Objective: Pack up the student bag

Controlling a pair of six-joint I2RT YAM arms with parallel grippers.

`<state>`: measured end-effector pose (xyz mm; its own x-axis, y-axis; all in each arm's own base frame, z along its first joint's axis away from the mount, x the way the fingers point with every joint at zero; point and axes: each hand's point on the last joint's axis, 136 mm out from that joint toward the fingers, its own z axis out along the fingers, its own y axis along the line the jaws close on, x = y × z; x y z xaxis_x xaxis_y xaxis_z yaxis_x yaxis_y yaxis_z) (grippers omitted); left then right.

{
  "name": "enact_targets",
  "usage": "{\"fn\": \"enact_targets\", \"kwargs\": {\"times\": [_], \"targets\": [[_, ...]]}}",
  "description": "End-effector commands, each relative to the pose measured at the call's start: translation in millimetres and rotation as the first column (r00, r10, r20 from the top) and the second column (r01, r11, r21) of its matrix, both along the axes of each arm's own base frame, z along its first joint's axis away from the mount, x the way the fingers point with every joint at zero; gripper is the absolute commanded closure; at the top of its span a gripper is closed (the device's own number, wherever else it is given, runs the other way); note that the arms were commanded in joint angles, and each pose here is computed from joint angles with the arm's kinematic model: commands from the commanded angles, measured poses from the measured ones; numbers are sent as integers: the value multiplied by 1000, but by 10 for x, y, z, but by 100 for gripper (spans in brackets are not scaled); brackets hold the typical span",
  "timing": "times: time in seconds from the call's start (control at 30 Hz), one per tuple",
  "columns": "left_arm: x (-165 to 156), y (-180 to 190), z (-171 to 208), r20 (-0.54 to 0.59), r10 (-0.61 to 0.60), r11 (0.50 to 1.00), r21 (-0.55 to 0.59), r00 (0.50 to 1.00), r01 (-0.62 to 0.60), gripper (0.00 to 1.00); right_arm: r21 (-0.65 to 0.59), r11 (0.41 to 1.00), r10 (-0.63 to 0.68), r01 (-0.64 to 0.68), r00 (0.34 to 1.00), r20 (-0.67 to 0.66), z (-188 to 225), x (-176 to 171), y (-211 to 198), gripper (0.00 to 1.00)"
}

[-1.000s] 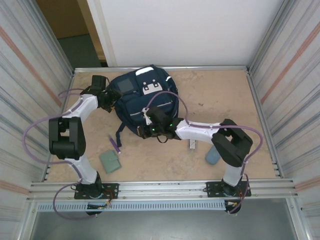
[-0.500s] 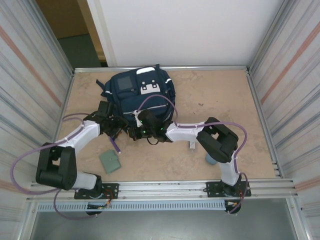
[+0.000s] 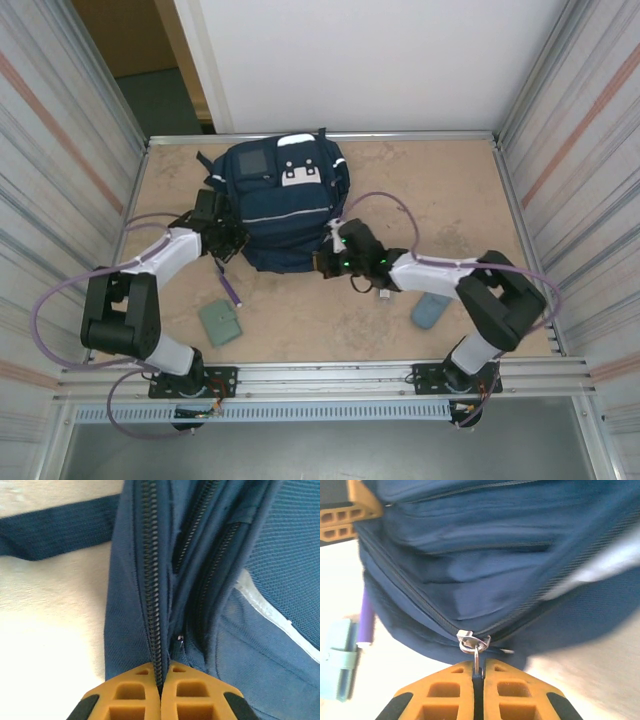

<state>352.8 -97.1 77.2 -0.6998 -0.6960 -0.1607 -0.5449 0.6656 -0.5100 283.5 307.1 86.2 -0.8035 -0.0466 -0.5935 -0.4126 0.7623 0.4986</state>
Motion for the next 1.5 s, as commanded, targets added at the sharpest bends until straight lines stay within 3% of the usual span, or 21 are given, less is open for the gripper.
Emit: {"fn": "enact_targets", "kwargs": {"times": [0.0, 0.17, 0.27, 0.3, 0.37, 0.47, 0.73, 0.9, 1.2, 1.3, 1.4, 1.47], "targets": [[504, 88, 231, 148, -42, 998, 61, 988, 33, 100, -145, 987, -80, 72, 996, -46, -247, -92, -622, 100], [950, -106, 192, 107, -143, 989, -24, 984, 146, 98, -181, 981, -68, 68, 998, 6, -117, -70, -822, 100], [1199, -246, 171, 108, -192, 977, -77, 975, 201, 85, -150, 989, -11, 15, 1000, 26, -17, -44, -601, 100], [1242, -290, 180, 108, -193, 973, -105, 975, 204, 72, -137, 991, 0, 5, 999, 35, 9, -22, -492, 100], [1242, -339, 236, 114, -182, 969, -147, 977, 197, 67, -109, 994, 27, -21, 999, 47, 82, 25, -238, 100], [1024, -318, 322, 110, -165, 972, -153, 980, 181, 60, -75, 995, 77, -71, 994, 80, 188, 78, 205, 100], [-45, -194, 191, -1, -130, 979, -156, 991, 129, 48, 67, 979, 188, -192, 980, 64, 194, 113, 1215, 100], [-162, -362, 154, 29, -133, 974, -182, 991, 136, 43, 108, 966, 231, -233, 972, 30, 86, 97, 1549, 100], [49, -536, 16, 38, -115, 975, -186, 993, 120, 49, 103, 968, 228, -229, 973, 22, 28, -39, 1524, 100], [80, -499, -40, 33, -116, 983, -138, 993, 119, 67, 86, 973, 213, -214, 977, 15, -38, -67, 1417, 100], [79, -410, -83, 11, -101, 987, -129, 995, 101, 97, 59, 981, 185, -184, 983, -8, -111, -87, 1215, 100], [88, -335, -73, 24, -92, 990, -104, 995, 94, 100, 35, 985, 169, -168, 985, -20, -166, -111, 990, 100]]}}
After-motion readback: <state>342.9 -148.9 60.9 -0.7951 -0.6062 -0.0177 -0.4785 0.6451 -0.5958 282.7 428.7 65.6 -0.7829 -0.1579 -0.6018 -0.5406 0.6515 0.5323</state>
